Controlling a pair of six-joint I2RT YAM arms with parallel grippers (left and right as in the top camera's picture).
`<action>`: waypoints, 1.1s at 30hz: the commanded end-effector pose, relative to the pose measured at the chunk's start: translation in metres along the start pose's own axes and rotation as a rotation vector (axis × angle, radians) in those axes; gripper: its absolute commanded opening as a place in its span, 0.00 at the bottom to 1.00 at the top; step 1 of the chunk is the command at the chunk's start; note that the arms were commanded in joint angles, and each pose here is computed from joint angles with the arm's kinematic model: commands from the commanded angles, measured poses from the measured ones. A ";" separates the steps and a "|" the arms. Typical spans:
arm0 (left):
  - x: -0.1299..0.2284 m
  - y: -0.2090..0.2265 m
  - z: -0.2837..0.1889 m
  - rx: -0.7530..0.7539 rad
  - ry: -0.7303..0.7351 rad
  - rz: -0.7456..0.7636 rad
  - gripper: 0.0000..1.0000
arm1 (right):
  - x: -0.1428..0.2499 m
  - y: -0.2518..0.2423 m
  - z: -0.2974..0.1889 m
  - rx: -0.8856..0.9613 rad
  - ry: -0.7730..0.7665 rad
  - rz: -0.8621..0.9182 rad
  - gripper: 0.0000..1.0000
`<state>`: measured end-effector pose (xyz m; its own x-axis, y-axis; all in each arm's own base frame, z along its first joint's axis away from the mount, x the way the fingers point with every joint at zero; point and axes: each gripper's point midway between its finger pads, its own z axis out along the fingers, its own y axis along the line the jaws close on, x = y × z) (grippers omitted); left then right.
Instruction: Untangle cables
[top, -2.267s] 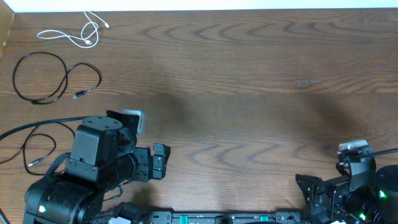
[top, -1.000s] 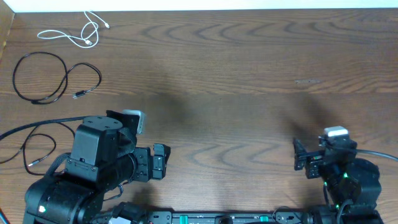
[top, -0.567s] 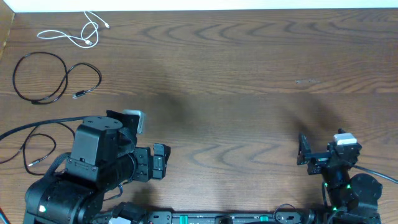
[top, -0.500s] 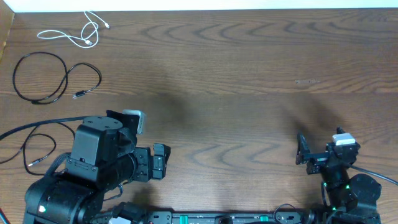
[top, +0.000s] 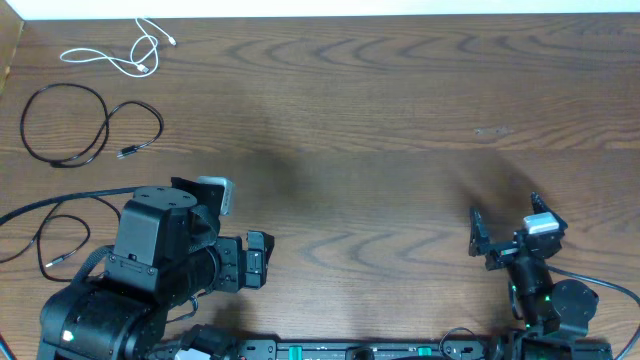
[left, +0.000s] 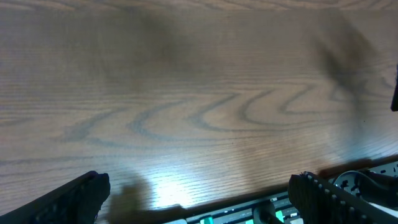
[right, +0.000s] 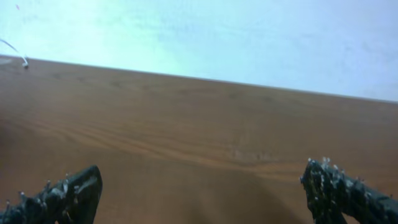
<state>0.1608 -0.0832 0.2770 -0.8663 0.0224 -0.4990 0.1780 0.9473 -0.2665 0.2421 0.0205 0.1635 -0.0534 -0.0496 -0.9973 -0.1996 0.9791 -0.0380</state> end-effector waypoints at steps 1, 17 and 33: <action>0.000 0.002 0.001 -0.013 0.002 0.018 0.98 | 0.000 0.004 0.001 -0.025 -0.015 -0.011 0.99; 0.000 0.002 0.001 -0.013 0.002 0.018 0.98 | -0.011 -0.002 0.002 0.065 -0.056 -0.028 0.99; 0.000 0.002 0.001 -0.013 0.002 0.018 0.98 | 0.009 -0.032 -0.002 0.228 0.019 0.055 0.99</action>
<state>0.1608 -0.0832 0.2770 -0.8663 0.0224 -0.4990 0.1780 0.9473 -0.2665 0.2462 0.0013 0.1581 -0.0689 -0.0422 -0.9967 -0.0427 0.9983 -0.0393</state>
